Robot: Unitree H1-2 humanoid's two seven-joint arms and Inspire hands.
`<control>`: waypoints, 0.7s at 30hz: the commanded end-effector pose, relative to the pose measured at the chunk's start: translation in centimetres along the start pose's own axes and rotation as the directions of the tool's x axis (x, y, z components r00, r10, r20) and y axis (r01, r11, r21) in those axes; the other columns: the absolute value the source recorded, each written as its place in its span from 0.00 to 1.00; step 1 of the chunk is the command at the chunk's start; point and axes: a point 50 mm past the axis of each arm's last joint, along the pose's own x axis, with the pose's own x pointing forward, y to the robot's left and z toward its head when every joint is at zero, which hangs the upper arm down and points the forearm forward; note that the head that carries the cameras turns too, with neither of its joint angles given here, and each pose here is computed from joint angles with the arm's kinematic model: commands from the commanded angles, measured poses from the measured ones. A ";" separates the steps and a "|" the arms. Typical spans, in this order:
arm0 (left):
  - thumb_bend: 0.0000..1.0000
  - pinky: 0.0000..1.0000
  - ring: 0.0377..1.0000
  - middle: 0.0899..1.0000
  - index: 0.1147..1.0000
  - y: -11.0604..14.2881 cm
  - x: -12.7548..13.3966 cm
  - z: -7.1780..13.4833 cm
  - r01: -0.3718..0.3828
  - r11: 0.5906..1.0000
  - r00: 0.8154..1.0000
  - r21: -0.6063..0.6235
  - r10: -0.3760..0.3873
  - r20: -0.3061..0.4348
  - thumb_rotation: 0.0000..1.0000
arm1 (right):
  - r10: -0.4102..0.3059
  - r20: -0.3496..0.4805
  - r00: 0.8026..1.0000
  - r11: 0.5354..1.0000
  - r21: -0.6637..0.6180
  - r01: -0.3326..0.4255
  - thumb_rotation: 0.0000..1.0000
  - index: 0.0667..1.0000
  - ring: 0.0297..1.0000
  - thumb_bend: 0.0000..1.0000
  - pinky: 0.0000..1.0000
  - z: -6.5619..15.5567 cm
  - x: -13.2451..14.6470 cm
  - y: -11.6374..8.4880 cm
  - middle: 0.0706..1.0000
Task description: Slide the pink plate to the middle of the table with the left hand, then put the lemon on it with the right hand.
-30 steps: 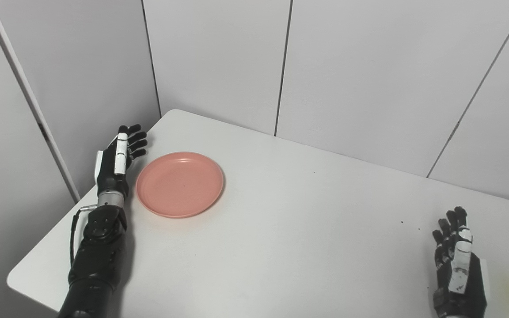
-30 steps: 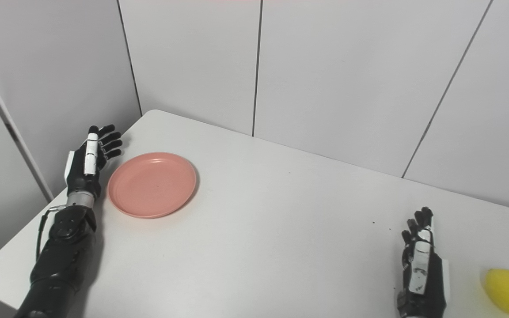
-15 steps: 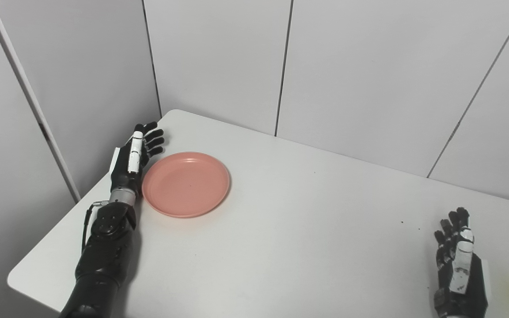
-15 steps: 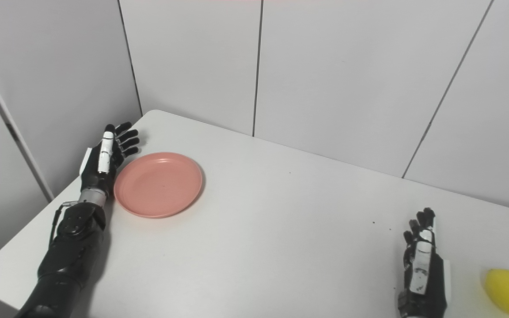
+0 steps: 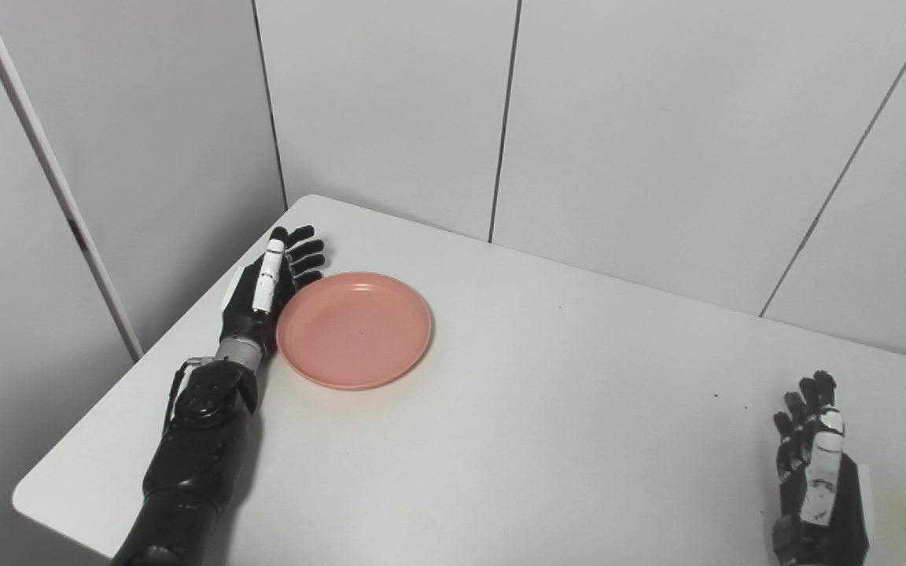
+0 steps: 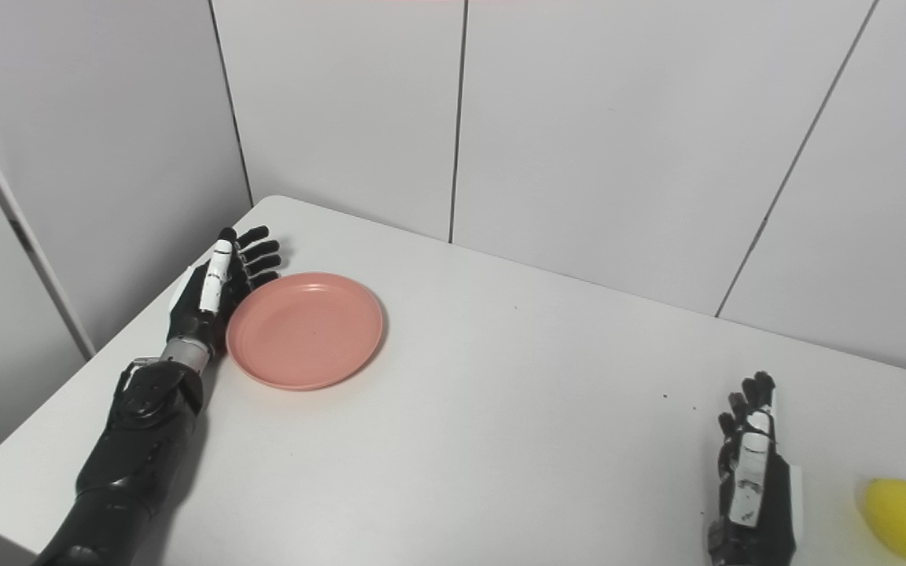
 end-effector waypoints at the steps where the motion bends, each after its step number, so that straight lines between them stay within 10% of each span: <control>1: 0.51 0.80 0.80 0.79 0.77 -1.8 0.5 0.9 0.070 0.998 0.997 -0.005 -0.070 0.030 1.00 | 0.018 0.079 0.997 1.000 0.009 -0.019 1.00 1.00 1.00 0.67 1.00 1.6 0.9 0.7 1.00; 21: 0.53 0.82 0.82 0.80 0.77 -9.6 -0.1 1.2 0.276 0.960 0.961 0.043 -0.275 -0.010 1.00 | 0.022 0.075 0.997 1.000 0.014 -0.024 1.00 1.00 1.00 0.67 1.00 1.4 0.7 1.0 1.00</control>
